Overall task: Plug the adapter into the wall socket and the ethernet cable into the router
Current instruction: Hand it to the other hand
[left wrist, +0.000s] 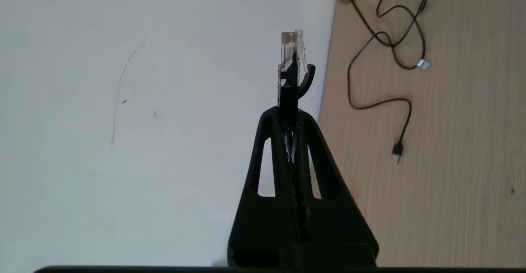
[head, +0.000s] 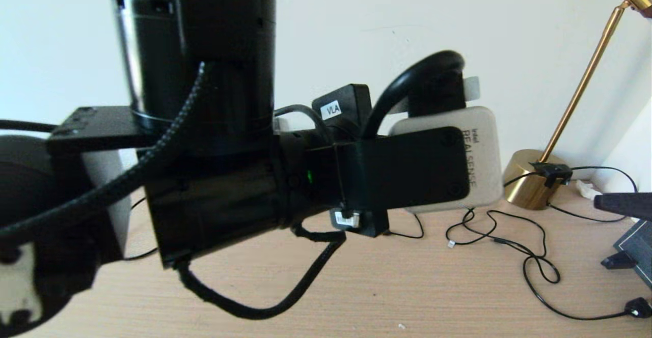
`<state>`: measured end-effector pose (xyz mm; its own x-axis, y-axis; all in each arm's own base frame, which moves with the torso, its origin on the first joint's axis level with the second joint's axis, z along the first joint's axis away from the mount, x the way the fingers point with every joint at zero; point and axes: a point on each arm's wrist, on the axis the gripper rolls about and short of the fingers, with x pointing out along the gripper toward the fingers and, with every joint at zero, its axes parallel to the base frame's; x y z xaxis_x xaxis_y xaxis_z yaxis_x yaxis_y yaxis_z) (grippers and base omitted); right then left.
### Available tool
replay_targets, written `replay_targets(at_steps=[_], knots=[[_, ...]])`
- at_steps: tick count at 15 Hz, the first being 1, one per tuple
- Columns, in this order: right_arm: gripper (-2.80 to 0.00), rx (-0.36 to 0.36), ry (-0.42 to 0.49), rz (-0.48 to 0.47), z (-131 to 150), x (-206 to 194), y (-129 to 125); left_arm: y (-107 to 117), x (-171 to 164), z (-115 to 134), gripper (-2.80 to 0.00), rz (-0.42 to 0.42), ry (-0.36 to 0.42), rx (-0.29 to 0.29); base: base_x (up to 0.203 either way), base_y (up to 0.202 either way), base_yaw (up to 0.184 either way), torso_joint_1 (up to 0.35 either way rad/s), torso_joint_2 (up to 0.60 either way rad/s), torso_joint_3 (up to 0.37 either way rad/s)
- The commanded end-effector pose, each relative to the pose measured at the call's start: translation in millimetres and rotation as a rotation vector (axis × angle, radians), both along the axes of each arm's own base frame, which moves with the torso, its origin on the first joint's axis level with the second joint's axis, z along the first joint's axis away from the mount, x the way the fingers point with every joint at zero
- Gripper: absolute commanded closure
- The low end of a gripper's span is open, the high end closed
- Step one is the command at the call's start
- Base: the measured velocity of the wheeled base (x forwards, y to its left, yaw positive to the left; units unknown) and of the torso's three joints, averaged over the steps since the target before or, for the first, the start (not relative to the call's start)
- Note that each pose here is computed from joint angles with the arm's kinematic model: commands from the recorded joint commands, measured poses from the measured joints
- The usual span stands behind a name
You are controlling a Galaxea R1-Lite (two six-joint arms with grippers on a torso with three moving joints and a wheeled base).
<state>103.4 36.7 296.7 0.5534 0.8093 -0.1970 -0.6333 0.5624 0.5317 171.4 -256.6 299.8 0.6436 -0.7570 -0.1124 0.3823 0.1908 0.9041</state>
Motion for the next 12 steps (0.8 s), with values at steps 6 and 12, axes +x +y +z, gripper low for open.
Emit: replay_targets(at_steps=[6,12], knots=[[-2.80,0.002,-0.063,0.034,-6.9,19.1,8.5,-36.9,-0.8,-15.9,0.00,-0.058,0.019,0.044,0.000,0.000,0.000,0.000,0.00,0.000],[-2.80,-0.035,-0.088,0.055,-17.1,31.0,13.2,-53.5,-4.7,-19.3,0.00,-0.098,0.029,0.072,0.000,0.000,0.000,0.000,0.00,0.000]])
